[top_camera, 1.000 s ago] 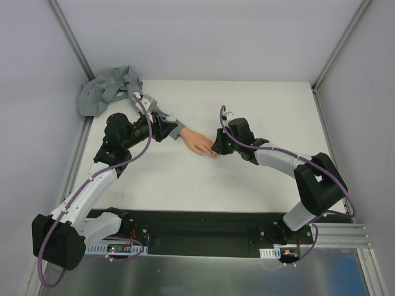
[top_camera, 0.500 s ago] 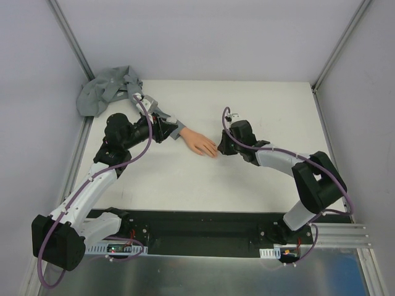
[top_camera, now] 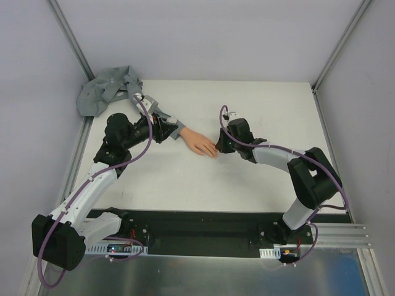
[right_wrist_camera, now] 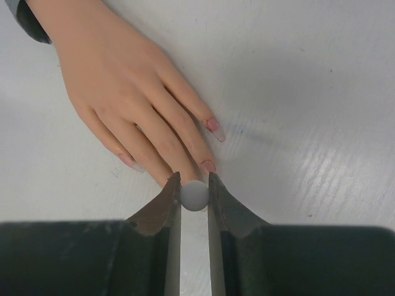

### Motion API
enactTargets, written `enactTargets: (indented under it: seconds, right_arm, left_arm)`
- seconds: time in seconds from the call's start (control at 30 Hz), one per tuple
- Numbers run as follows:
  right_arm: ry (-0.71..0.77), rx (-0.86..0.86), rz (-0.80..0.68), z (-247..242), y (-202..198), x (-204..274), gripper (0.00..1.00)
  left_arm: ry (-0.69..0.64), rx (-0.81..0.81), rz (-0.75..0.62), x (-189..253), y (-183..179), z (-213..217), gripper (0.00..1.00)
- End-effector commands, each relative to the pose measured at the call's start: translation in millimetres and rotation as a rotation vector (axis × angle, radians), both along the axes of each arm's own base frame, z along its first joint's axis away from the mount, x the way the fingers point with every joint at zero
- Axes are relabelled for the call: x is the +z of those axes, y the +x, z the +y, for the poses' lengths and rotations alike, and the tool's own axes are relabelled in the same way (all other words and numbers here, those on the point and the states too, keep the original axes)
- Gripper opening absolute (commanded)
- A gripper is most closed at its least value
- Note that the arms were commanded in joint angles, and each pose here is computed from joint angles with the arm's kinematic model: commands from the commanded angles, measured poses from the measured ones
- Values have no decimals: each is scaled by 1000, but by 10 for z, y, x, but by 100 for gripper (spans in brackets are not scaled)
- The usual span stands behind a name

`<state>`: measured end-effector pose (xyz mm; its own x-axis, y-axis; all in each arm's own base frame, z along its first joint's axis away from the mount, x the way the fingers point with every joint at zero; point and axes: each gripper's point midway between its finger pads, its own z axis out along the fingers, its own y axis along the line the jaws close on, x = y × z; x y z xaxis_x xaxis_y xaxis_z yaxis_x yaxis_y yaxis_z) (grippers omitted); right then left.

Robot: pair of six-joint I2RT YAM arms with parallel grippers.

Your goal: Paint the nails

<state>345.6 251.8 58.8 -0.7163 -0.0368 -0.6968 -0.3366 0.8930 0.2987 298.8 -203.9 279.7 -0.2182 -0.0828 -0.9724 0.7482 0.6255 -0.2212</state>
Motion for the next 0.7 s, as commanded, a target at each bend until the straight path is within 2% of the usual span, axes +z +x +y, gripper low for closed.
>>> enactTargets:
  seconds: [0.0, 0.67]
  right_arm:
    - [44, 13, -62, 138, 179, 198, 0]
    - [23, 10, -20, 130, 172, 66, 0]
  left_arm:
    - [-18, -32, -53, 145, -30, -39, 0]
    - [-22, -43, -55, 156, -61, -45, 0]
